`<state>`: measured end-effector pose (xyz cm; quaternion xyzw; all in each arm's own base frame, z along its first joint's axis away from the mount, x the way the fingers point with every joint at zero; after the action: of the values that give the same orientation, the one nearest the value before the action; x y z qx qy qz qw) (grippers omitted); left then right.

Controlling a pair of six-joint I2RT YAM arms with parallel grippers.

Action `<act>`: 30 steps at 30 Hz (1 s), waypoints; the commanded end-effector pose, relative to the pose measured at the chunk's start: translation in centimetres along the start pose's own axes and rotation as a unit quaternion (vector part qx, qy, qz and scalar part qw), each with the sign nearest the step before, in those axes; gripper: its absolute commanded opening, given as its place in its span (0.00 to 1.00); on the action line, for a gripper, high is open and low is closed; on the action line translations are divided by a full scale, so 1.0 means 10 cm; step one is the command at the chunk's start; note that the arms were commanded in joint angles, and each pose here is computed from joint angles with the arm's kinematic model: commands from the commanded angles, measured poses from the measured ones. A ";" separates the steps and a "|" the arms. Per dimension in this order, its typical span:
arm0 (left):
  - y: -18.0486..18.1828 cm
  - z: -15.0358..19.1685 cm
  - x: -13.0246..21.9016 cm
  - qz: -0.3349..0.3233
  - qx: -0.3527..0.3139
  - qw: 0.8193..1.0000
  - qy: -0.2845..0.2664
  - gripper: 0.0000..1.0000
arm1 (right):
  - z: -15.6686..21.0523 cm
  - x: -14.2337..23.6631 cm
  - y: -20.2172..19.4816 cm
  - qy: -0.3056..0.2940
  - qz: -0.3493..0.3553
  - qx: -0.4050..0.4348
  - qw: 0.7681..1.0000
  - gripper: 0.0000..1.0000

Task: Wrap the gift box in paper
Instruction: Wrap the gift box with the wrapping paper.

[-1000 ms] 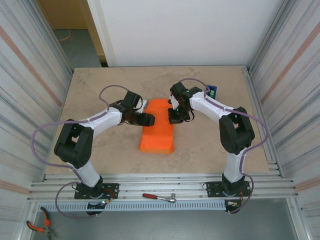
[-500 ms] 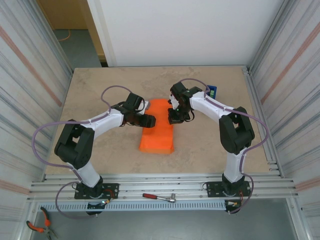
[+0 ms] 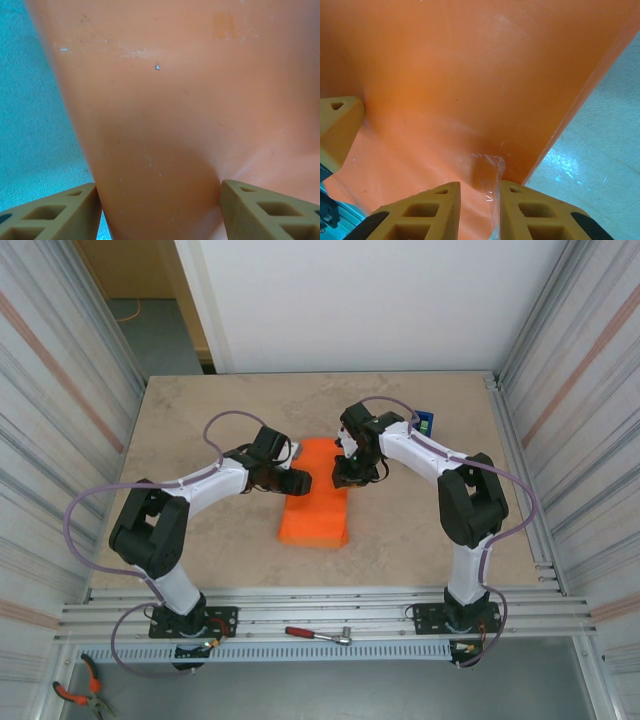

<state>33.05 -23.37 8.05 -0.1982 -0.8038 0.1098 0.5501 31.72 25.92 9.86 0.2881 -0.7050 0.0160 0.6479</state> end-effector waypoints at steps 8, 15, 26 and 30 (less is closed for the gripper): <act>0.34 0.55 -0.25 -0.076 -0.002 0.993 0.090 0.61 | 0.05 0.00 -0.10 0.021 0.017 -0.031 0.999 0.32; 0.33 0.56 -0.26 -0.076 -0.003 0.993 0.092 0.60 | 0.06 -0.01 -0.08 0.019 0.018 -0.037 0.999 0.36; 0.34 0.56 -0.27 -0.077 -0.004 0.993 0.093 0.59 | 0.06 -0.03 -0.07 0.021 0.015 -0.049 0.998 0.41; 0.34 0.58 -0.27 -0.080 -0.004 0.992 0.095 0.59 | 0.06 -0.03 -0.08 0.020 0.017 -0.058 0.998 0.42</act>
<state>33.15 -23.62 8.13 -0.1979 -0.8087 0.1047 0.5440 31.70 26.25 10.07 0.2746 -0.7025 -0.0157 0.6564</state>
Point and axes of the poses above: each hand's point on the last joint's axis, 136 mm out from that joint toward the fingers, its own x axis back along the fingers, its own y axis along the line the jaws close on, z = x × y, the point moved 1 cm from there along x, back along the fingers, and after that the axes turned 11 degrees about x, right-handed, at the moved point
